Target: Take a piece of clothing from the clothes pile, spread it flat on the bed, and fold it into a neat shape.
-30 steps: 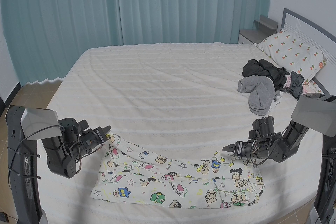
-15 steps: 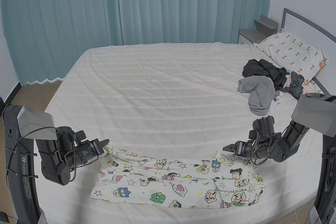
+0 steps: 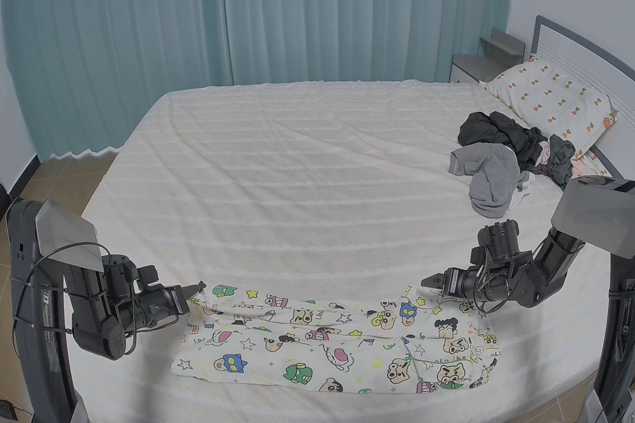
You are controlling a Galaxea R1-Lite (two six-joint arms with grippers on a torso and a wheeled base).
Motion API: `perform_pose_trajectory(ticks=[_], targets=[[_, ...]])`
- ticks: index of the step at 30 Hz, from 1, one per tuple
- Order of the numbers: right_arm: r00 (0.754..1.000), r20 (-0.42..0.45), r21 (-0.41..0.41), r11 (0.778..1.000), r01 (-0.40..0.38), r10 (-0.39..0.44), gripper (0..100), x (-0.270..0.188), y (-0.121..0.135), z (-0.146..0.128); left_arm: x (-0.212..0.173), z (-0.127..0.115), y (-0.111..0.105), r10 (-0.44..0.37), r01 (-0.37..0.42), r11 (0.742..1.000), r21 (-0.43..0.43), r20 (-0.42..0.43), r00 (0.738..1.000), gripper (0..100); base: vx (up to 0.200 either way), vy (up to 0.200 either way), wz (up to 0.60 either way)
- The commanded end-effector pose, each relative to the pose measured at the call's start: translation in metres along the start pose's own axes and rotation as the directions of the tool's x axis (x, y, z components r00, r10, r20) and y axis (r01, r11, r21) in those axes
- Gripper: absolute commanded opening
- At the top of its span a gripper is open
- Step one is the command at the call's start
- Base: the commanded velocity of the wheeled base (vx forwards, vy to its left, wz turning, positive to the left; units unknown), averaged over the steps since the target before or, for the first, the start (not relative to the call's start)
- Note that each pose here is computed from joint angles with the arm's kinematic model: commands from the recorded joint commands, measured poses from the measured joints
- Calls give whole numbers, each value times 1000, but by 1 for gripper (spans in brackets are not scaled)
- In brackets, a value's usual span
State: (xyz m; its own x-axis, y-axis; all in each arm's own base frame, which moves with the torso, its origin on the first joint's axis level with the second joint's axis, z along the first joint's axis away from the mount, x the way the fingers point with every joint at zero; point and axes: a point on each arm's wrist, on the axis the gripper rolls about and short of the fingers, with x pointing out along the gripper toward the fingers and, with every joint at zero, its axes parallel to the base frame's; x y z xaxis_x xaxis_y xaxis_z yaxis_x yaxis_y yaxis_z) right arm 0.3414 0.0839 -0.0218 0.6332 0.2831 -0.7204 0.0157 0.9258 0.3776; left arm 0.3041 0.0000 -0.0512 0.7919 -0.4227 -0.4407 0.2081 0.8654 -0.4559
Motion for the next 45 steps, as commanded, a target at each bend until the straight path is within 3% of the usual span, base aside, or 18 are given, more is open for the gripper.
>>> perform_pose_trajectory(ticks=[1,11,19,20,33,38,45], targets=[[1000,1,0,1000,-2,2,100,0,0,0,1,-13,5,11,-11,1000,-6,-36,999,0,0,0,0],[1000,-18,1,1000,8,-8,100,-1,0,0,2,-23,15,44,-42,998,42,-62,997,0,0,0,0],[1000,-18,1,1000,8,-8,100,-2,0,0,2,-24,16,45,-43,999,33,-65,997,0,0,0,0],[1000,-17,1,1000,7,-7,100,-2,1,0,2,-24,16,46,-44,999,31,-64,997,100,0,0,0],[1000,-2,1,1000,1,-1,100,-6,2,4,-10,-14,21,72,-73,997,-20,-31,997,100,0,0,0],[1000,-5,2,1000,2,-2,100,-6,1,3,-17,6,3,35,-31,989,-145,26,999,100,0,0,0],[1000,-7,1,1000,3,-3,100,-6,1,2,-14,0,-3,20,-19,990,-142,2,1000,100,0,0,0]])
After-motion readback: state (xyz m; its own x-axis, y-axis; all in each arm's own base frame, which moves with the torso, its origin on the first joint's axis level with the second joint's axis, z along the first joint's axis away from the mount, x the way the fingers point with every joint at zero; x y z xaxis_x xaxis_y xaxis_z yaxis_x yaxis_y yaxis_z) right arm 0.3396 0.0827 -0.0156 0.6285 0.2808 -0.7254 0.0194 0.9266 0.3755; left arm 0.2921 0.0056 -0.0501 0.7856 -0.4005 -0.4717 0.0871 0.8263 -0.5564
